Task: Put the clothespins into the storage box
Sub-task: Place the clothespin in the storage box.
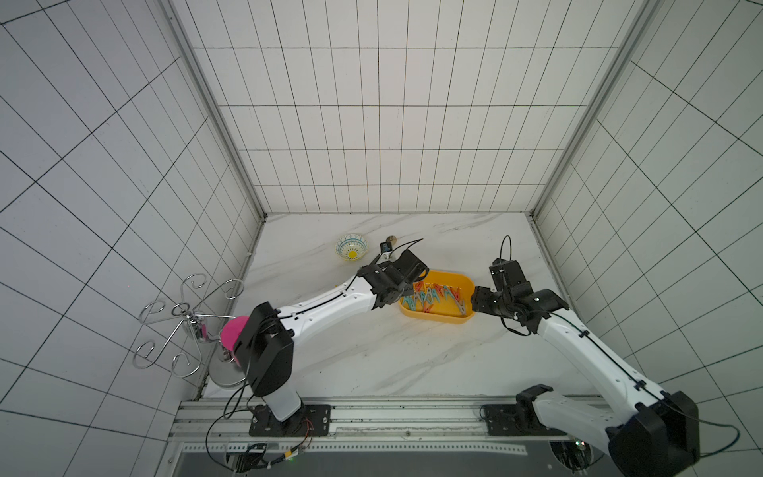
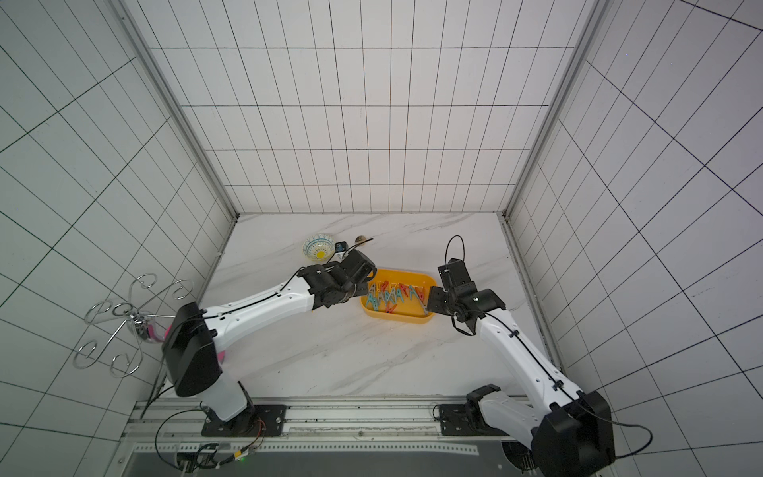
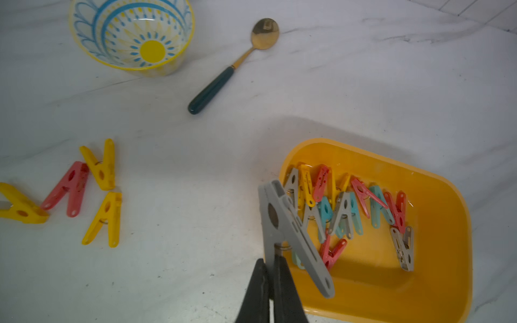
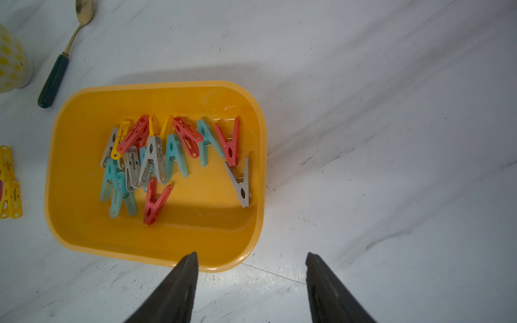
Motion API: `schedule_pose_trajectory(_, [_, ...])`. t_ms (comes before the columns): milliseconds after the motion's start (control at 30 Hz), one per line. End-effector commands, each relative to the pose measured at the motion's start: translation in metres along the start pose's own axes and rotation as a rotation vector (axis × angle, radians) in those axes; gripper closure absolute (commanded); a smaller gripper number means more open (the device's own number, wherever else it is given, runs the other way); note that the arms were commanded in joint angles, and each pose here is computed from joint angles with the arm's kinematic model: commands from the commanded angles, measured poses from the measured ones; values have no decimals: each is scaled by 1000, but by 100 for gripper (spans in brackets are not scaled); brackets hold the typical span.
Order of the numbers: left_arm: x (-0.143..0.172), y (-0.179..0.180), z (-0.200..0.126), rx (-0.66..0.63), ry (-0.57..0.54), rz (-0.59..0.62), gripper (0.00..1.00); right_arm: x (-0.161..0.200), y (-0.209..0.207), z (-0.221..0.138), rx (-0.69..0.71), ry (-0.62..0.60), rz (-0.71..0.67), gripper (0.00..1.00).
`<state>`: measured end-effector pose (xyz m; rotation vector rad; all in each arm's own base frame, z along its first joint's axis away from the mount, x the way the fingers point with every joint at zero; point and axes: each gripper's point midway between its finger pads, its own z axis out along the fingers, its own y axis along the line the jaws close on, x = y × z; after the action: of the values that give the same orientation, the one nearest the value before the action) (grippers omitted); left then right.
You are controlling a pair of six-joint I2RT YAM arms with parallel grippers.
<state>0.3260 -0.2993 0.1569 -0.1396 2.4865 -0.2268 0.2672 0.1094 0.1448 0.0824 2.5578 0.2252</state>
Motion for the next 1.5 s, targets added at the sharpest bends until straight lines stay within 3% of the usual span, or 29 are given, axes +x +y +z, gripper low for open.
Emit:
schedule_pose_trajectory(0, [16,-33,22,8,49,120,93,-5,-18,-3,66,-40,63,33])
schedule_pose_trajectory(200, [39,-79,63,41,105,228,93,3,-25,6,75,-15,92,33])
schedule_pose_trajectory(533, [65,-99,102,57,183,291,87,10,-28,13,75,13,102,33])
schedule_pose_trajectory(700, [58,-100,93,67,172,289,78,10,-30,14,74,17,104,32])
schedule_pose_trajectory(867, [26,-92,51,88,92,266,71,9,-26,14,55,18,98,33])
schedule_pose_trajectory(1100, [-4,-10,15,-4,28,141,63,9,-10,20,-11,70,20,32])
schedule_pose_trajectory(1300, [-1,95,25,-93,68,-48,62,8,-4,21,-35,72,26,33])
schedule_pose_trajectory(1467, [22,155,42,-159,125,-157,62,7,2,19,-42,72,14,33])
